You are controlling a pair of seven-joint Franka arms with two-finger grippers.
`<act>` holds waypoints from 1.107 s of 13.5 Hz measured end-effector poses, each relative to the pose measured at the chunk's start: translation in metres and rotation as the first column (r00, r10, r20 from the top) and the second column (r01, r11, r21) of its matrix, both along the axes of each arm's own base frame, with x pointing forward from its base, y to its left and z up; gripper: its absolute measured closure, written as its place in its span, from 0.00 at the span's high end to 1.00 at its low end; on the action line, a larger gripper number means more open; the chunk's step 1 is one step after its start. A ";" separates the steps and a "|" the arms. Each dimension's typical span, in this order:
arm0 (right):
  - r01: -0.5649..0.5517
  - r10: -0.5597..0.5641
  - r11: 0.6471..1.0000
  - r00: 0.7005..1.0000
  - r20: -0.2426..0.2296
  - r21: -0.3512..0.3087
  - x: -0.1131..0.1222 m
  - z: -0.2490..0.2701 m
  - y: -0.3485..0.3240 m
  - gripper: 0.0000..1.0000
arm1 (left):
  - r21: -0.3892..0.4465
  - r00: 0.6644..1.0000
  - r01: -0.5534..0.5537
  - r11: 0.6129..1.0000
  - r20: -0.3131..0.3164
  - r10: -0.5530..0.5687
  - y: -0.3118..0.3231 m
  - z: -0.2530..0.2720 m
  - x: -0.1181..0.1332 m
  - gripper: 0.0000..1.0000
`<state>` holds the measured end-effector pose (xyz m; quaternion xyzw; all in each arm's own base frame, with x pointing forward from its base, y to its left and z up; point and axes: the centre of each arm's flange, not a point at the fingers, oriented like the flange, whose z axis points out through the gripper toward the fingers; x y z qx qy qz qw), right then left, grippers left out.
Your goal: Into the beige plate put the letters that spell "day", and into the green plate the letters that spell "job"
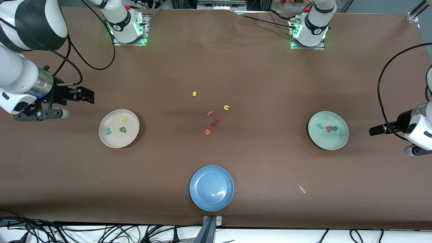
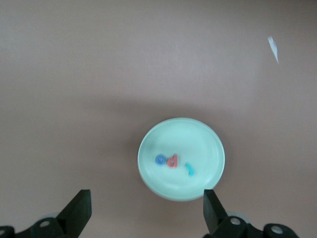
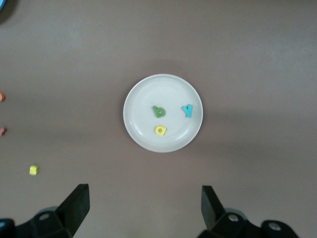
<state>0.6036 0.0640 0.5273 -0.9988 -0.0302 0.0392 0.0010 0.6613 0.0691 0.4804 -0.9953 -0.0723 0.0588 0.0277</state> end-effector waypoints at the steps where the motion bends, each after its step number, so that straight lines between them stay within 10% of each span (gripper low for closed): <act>1: 0.011 -0.012 1.000 0.999 0.031 0.007 -0.007 -0.004 -0.008 1.00 | -0.008 1.000 0.029 1.000 -0.003 -0.029 -0.003 0.015 -0.004 1.00; 5: 0.043 -0.044 0.999 0.992 0.122 0.015 -0.042 0.048 -0.030 1.00 | -0.029 0.997 0.074 0.997 -0.005 -0.074 -0.004 0.050 -0.013 0.99; 15: 0.062 -0.063 0.998 0.996 0.070 0.011 -0.050 0.055 -0.065 1.00 | -0.063 0.996 0.094 0.994 0.003 -0.094 -0.009 0.061 -0.013 0.99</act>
